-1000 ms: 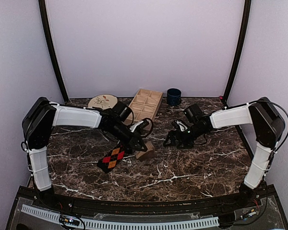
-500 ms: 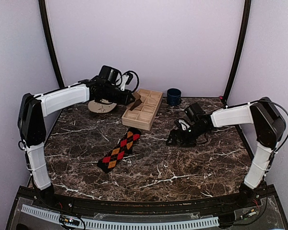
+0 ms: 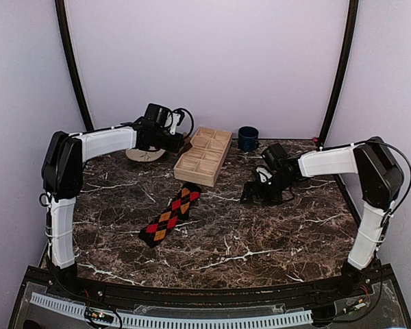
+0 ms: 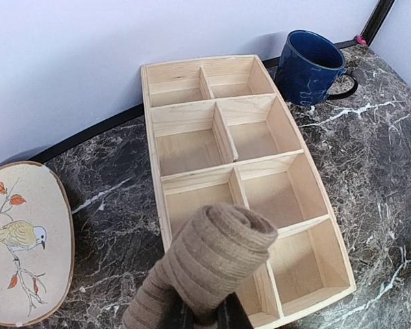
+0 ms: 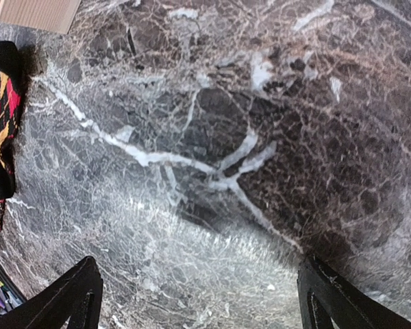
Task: Roll the socks
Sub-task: Place the sock in the storage box.
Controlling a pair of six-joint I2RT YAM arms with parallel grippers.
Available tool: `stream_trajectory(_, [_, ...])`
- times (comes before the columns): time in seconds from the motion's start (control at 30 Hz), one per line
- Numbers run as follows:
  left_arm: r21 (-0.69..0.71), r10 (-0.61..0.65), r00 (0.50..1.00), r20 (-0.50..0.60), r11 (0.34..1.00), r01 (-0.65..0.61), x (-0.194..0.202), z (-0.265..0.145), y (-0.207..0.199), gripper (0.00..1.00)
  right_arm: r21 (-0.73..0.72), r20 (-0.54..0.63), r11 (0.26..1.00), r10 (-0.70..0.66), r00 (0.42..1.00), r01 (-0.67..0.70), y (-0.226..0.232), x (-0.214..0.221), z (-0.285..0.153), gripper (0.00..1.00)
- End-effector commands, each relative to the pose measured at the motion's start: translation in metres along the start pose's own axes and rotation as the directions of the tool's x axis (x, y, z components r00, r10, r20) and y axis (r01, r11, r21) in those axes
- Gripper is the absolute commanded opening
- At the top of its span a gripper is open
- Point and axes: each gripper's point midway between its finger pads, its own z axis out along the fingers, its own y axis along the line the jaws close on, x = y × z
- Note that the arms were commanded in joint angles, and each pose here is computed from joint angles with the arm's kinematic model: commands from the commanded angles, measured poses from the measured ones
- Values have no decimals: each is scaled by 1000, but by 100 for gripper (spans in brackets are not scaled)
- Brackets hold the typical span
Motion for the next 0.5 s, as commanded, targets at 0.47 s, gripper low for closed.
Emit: stream_trajectory(0.47, [-56, 323, 945, 57, 946, -320, 15, 30, -32, 0, 40, -2, 999, -32, 999, 32, -6, -12, 4, 97])
